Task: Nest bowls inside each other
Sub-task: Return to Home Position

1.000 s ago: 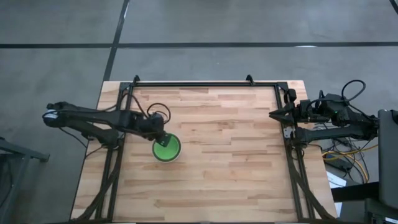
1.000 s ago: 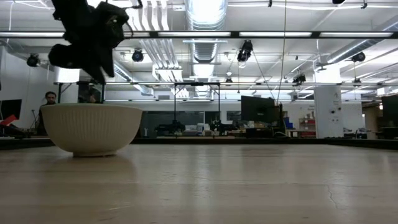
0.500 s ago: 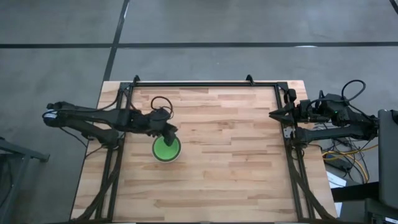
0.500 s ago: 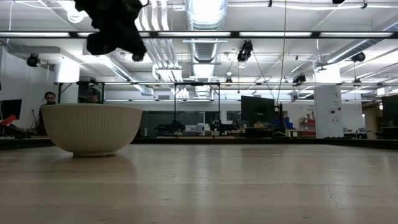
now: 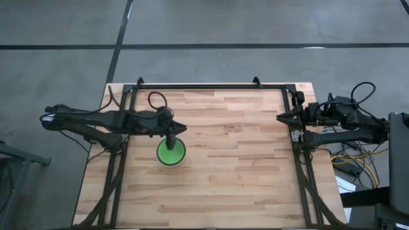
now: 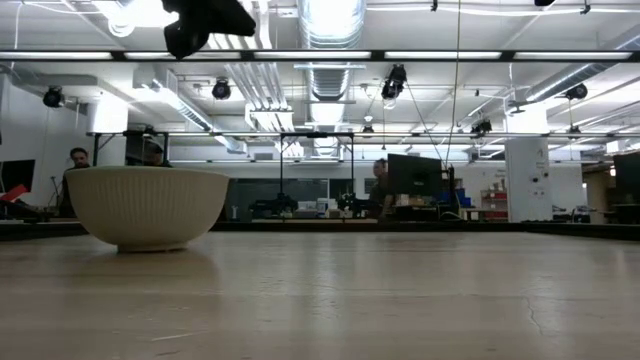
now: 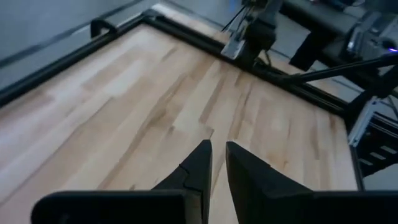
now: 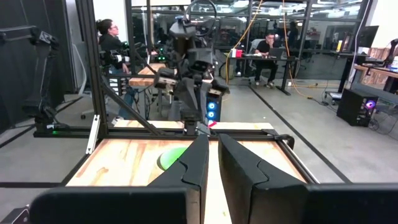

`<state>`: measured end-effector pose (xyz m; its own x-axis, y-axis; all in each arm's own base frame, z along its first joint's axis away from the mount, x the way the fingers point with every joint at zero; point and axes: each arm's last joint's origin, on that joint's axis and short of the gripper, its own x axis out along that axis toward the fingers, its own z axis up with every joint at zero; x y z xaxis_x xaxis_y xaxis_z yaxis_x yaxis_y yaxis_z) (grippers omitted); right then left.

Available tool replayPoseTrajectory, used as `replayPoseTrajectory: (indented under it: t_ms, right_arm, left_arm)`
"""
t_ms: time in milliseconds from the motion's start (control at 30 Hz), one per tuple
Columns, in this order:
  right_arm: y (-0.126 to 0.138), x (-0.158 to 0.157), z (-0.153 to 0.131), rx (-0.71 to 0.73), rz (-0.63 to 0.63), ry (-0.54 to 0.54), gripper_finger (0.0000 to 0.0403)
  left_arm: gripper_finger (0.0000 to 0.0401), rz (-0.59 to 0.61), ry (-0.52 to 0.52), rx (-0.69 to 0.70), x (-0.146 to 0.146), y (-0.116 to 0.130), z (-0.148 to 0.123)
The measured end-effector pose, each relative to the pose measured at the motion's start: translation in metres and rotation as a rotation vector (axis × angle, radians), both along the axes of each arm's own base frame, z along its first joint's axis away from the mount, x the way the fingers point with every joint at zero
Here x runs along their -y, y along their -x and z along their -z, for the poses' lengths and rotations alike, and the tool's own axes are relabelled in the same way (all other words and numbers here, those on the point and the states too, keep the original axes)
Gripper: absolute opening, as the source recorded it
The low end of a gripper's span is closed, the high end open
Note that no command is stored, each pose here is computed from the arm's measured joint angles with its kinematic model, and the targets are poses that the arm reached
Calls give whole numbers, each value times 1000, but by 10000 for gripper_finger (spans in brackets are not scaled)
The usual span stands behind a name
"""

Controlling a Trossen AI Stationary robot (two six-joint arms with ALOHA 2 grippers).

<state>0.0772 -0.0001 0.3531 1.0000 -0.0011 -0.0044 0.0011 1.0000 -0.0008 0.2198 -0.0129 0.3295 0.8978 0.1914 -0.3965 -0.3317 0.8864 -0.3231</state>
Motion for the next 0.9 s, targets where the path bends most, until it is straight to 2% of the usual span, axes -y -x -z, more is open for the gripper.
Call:
replayPoseTrajectory:
  t_ms: [267, 567, 900]
  right_arm:
    - [0, 0, 0, 0, 0, 0, 34]
    - [0, 0, 0, 0, 0, 0, 34]
    - [0, 0, 0, 0, 0, 0, 34]
  left_arm:
    - [36, 56, -83, 65, 3, 12, -12]
    - [21, 115, -179, 127, 6, 33, -15]
    - [19, 145, -168, 249, 3, 66, -8]
